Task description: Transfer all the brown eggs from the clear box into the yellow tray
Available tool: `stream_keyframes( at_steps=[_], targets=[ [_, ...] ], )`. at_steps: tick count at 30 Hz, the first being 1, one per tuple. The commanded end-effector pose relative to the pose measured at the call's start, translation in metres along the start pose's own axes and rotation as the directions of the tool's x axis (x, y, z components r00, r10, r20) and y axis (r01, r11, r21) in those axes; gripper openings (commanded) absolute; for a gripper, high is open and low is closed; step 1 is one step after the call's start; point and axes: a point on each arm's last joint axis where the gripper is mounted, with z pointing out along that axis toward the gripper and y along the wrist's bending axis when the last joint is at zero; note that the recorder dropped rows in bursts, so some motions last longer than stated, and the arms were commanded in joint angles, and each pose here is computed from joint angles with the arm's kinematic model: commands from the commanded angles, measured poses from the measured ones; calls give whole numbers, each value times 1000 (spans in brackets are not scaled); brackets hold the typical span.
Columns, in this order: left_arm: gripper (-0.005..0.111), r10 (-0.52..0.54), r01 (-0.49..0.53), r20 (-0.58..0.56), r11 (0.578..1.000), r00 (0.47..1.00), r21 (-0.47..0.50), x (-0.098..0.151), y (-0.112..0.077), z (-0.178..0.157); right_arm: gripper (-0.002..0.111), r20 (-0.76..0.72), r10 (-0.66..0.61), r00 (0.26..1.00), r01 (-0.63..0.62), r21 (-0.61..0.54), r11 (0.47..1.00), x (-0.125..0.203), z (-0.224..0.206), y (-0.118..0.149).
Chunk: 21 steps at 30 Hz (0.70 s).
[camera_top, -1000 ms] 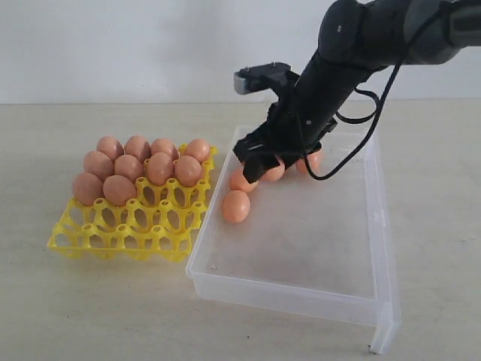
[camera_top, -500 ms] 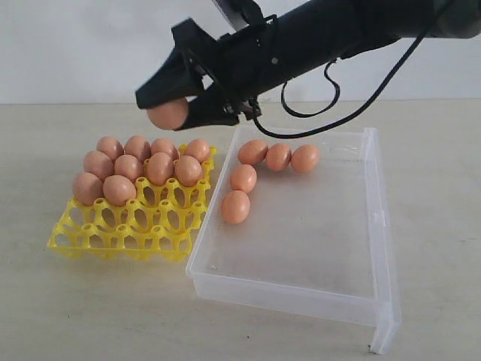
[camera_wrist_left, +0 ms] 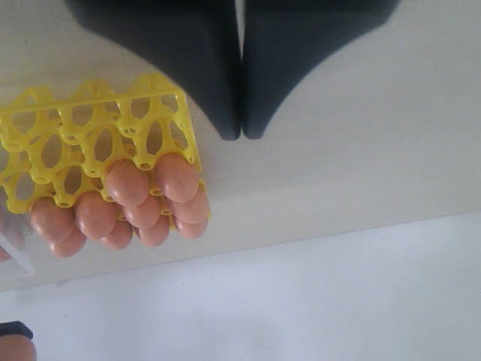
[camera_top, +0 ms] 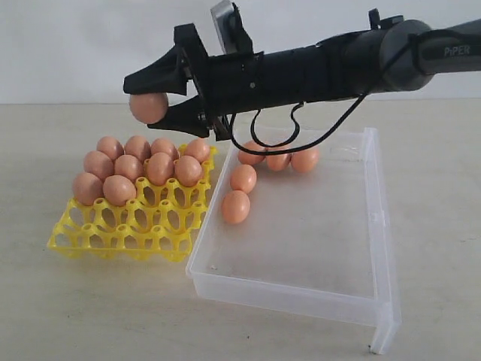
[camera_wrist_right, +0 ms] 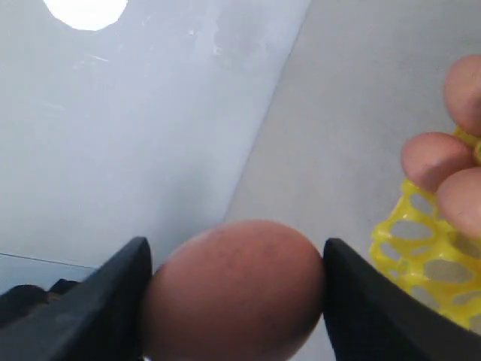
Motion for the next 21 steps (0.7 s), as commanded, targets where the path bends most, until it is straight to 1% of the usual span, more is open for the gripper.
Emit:
stream_keyframes(
  at_steps=[1,2,3,4,5,6,7,8,9,10,11,12,14,18,21],
  targets=[
    [-4,-12,12,1,1000,1000,4,1,0,0,0,23,-156,988,154,75,985,-4,-1,-7],
    [-4,-12,12,1,1000,1000,4,1,0,0,0,27,-182,983,179,90,980,-4,1,-8],
    [-4,-12,12,1,1000,1000,4,1,0,0,0,11,-268,963,263,157,952,-2,8,-11],
    [-4,-12,12,1,1000,1000,4,1,0,0,0,-7,-306,952,301,202,932,0,12,-14],
    [-4,-12,12,1,1000,1000,4,1,0,0,0,-110,-403,909,416,315,853,11,27,-20],
    [-4,-12,12,1,1000,1000,4,1,0,0,0,-285,-524,803,596,398,697,26,43,-26],
    [-4,-12,12,1,1000,1000,4,1,0,0,0,-365,-571,735,677,427,599,31,49,-28],
    [-4,-12,12,1,1000,1000,4,1,0,0,0,-429,-617,660,744,485,459,36,61,-28],
    [-4,-12,12,1,1000,1000,4,1,0,0,0,-432,-645,631,760,515,398,37,67,-26],
    [-4,-12,12,1,1000,1000,4,1,0,0,0,-423,-716,556,785,550,284,37,78,-18],
    [-4,-12,12,1,1000,1000,4,1,0,0,0,-428,-749,506,802,553,226,38,84,-14],
    [-4,-12,12,1,1000,1000,4,1,0,0,0,-465,-791,398,846,520,120,44,94,-8],
    [-4,-12,12,1,1000,1000,4,1,0,0,0,-507,-803,313,886,460,55,53,104,-4],
    [-4,-12,12,1,1000,1000,4,1,0,0,0,-530,-809,253,903,429,1,54,106,-2],
    [-4,-12,12,1,1000,1000,4,1,0,0,0,-563,-809,169,918,388,-79,53,105,-2]
  ],
)
